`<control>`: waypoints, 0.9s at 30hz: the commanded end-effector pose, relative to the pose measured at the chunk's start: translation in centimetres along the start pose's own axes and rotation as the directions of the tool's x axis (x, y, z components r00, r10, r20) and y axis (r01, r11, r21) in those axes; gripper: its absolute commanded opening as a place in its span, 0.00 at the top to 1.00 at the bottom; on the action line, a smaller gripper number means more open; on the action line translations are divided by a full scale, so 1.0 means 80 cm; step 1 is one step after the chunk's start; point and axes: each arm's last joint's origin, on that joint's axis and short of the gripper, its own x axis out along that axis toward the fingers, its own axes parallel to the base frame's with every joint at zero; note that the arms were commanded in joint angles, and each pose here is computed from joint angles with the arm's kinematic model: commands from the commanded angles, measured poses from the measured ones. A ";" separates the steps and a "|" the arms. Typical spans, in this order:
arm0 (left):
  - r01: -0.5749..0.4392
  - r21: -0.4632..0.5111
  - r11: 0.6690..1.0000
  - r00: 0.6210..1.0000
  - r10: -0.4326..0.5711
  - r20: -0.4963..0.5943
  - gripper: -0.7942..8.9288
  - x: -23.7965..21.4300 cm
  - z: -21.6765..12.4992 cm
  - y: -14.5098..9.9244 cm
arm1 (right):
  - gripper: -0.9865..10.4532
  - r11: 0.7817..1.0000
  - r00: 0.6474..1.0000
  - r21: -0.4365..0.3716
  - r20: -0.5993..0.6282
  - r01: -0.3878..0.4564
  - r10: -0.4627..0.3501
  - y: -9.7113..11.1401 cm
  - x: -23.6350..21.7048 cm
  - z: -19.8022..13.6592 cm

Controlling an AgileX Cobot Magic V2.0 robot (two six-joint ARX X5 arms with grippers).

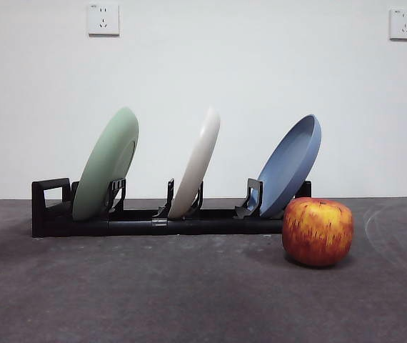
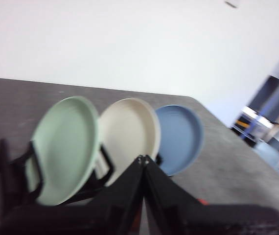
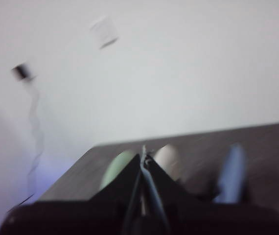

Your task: Take the green plate from the plate rack,put the plate on the table,take the apple from the table,put the apple in the plate

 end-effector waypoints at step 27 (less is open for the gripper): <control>0.028 0.058 0.998 0.885 0.003 -0.466 0.83 0.158 0.085 -0.015 | 0.68 0.998 0.802 -0.041 -0.597 -0.040 0.008 0.042 0.214 0.031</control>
